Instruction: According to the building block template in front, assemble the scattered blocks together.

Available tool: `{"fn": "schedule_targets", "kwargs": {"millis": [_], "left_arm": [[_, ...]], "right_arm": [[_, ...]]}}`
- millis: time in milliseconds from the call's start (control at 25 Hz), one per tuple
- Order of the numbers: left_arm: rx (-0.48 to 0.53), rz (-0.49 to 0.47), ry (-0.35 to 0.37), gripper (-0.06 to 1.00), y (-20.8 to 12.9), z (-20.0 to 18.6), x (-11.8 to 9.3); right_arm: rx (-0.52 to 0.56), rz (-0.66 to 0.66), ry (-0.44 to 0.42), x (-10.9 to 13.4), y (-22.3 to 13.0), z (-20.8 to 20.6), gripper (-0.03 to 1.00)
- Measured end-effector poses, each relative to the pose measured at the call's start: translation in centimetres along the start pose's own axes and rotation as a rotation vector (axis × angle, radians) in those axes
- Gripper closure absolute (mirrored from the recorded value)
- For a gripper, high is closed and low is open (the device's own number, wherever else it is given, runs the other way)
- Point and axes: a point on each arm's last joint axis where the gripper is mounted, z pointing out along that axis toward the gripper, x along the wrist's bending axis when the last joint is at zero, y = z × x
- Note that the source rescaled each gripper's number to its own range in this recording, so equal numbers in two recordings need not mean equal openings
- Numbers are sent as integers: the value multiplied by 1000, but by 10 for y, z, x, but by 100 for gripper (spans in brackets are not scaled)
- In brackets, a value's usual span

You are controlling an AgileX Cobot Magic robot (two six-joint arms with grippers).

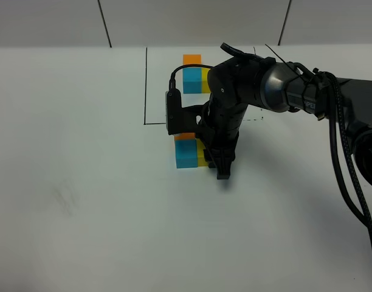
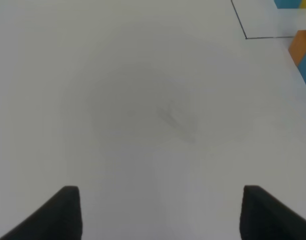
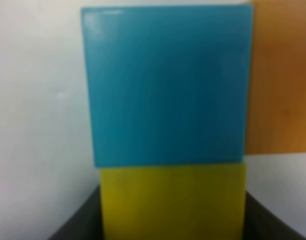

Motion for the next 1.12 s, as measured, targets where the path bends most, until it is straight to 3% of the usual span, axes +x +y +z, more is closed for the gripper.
{"fn": "schedule_targets", "kwargs": {"millis": [320,400,640,720,800,920,1120], "left_arm": [[0,0,0,48,0,0,0],[0,0,0,48,0,0,0],[0,0,0,48,0,0,0],[0,0,0,48,0,0,0],[0,0,0,48,0,0,0],[0,0,0,48,0,0,0],[0,0,0,48,0,0,0]], "right_arm": [[0,25,0,0,0,0,96],[-2,45,3,0,0,0,90],[13,59,31,3,0,-3,25],[4,74,19,2,0,-15,10],[-17,108,-7,0,1,-33,3],[-77,253,-47,-11,-10,-65,2],[-171,819,-31,-51,-101,-96,2]]}}
